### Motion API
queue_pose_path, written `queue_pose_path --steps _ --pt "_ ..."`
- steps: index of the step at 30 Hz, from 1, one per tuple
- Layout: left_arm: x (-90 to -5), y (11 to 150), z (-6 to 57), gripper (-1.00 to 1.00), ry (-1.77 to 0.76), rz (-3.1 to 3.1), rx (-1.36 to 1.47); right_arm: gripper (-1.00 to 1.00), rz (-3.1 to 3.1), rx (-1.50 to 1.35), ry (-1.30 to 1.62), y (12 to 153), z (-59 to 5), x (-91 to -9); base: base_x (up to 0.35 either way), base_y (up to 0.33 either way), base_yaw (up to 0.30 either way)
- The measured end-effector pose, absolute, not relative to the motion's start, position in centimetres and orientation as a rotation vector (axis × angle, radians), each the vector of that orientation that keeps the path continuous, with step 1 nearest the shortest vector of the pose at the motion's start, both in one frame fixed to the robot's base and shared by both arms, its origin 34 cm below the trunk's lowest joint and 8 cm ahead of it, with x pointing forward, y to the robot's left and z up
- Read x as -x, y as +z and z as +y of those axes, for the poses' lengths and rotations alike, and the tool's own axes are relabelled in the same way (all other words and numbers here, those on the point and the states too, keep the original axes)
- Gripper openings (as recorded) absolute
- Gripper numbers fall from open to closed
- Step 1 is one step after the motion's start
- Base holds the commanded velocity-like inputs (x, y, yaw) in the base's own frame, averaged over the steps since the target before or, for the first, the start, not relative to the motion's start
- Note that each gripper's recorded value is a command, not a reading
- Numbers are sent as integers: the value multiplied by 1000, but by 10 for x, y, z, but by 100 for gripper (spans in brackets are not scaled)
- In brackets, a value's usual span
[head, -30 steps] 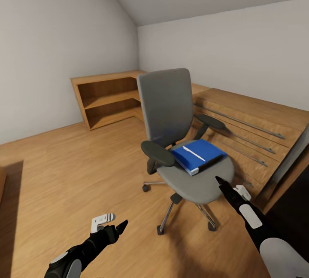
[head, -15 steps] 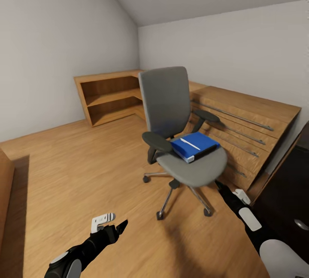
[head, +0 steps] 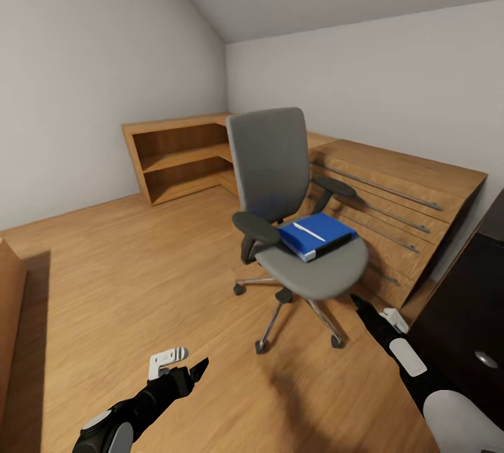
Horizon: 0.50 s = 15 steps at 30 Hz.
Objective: In the bedroom, organize the workspace by keeping the computer under the desk, ensuring the monitor is on the desk, placing the keyboard on the desk next to the monitor, placing the mouse on the desk next to the keyboard, moving the folder from the swivel chair onto the desk next to the mouse, stacking the notebook on top of the folder with the pen on top of the notebook, and positioning the swivel chair next to the desk.
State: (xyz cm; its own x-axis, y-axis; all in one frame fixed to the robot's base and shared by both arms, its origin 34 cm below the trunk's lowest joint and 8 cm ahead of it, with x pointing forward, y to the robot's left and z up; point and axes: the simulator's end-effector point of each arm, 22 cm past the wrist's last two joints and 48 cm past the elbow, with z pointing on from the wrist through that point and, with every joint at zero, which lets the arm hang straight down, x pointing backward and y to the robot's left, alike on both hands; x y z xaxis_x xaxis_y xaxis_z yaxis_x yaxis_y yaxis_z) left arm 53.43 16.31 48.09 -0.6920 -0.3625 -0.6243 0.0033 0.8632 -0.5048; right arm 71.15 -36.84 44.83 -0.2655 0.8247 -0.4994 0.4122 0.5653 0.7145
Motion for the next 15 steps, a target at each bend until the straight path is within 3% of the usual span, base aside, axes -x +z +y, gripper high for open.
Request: queue_pose_path --steps 15 --pt "-532 476 164 100 -613 2278 261 100 1880 -992 552 448 -369 -711 -259 0 0"
